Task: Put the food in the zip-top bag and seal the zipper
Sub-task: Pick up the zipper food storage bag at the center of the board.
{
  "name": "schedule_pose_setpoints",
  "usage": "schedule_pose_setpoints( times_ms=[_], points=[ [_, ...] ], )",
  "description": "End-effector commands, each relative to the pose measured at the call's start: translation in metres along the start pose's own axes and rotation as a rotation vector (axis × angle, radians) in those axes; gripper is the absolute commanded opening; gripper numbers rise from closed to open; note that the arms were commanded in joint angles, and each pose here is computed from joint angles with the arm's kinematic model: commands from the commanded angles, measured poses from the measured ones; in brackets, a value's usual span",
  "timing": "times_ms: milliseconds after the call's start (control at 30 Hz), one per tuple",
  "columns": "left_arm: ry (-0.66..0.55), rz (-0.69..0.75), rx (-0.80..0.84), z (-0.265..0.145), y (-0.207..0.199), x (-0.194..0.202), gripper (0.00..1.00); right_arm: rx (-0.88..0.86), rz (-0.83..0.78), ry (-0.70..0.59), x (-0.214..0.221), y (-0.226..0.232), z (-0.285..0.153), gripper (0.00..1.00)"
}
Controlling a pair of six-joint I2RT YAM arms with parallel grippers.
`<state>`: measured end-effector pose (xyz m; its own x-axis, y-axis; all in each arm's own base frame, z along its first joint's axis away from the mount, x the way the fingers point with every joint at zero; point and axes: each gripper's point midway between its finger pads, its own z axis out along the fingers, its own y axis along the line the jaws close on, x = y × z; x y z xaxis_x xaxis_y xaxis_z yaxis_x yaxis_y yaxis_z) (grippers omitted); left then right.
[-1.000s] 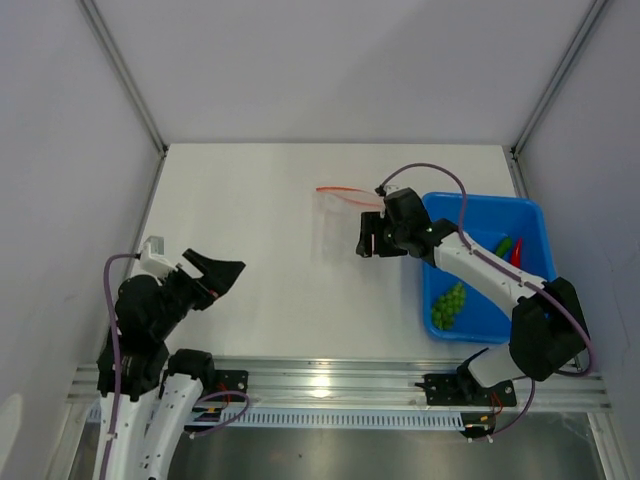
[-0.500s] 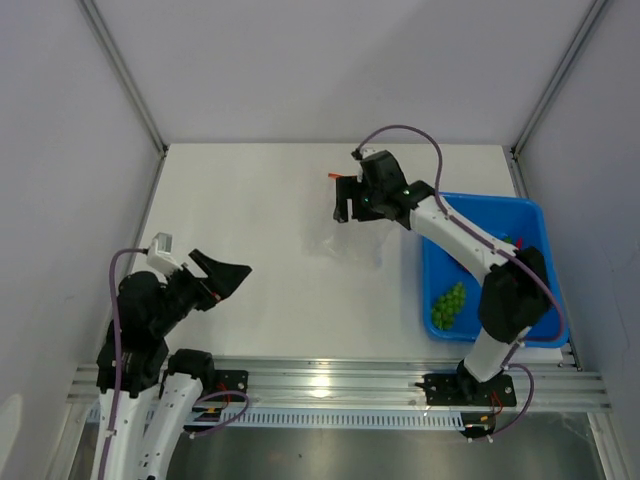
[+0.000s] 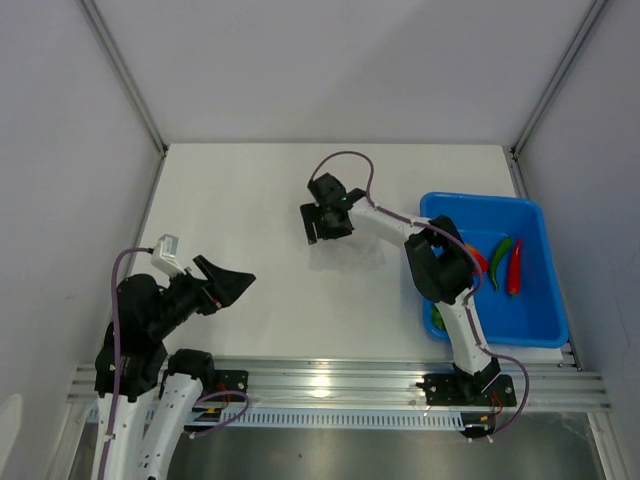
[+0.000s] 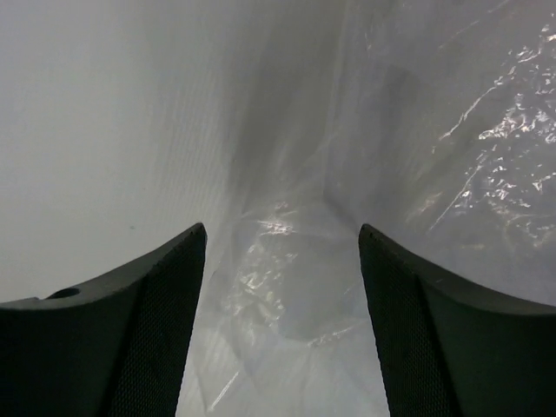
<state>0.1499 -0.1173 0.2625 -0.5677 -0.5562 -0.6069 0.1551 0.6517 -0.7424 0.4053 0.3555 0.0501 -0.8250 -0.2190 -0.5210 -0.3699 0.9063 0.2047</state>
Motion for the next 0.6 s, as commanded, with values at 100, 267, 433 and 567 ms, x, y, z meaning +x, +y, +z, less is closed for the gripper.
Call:
schedule_pose_setpoints(
  times_ms=[100, 267, 433, 567],
  points=[
    [-0.001, 0.037, 0.051, 0.002, 0.001, 0.007, 0.91, 0.286, -0.139, -0.011, 0.067, -0.024, -0.070, 0.72],
    [-0.025, 0.056, 0.093, -0.001, -0.008, 0.004, 0.91, 0.358, -0.164, -0.038, 0.110, -0.045, -0.142, 0.73],
    [-0.041, 0.065, 0.098, -0.003, -0.007, 0.004, 0.91, 0.125, -0.156, -0.122, 0.127, -0.029, -0.192, 0.84],
    [-0.043, 0.063, 0.095, -0.006, -0.004, 0.008, 0.91, 0.048, 0.012, -0.212, 0.105, -0.024, -0.210, 0.87]
  ],
)
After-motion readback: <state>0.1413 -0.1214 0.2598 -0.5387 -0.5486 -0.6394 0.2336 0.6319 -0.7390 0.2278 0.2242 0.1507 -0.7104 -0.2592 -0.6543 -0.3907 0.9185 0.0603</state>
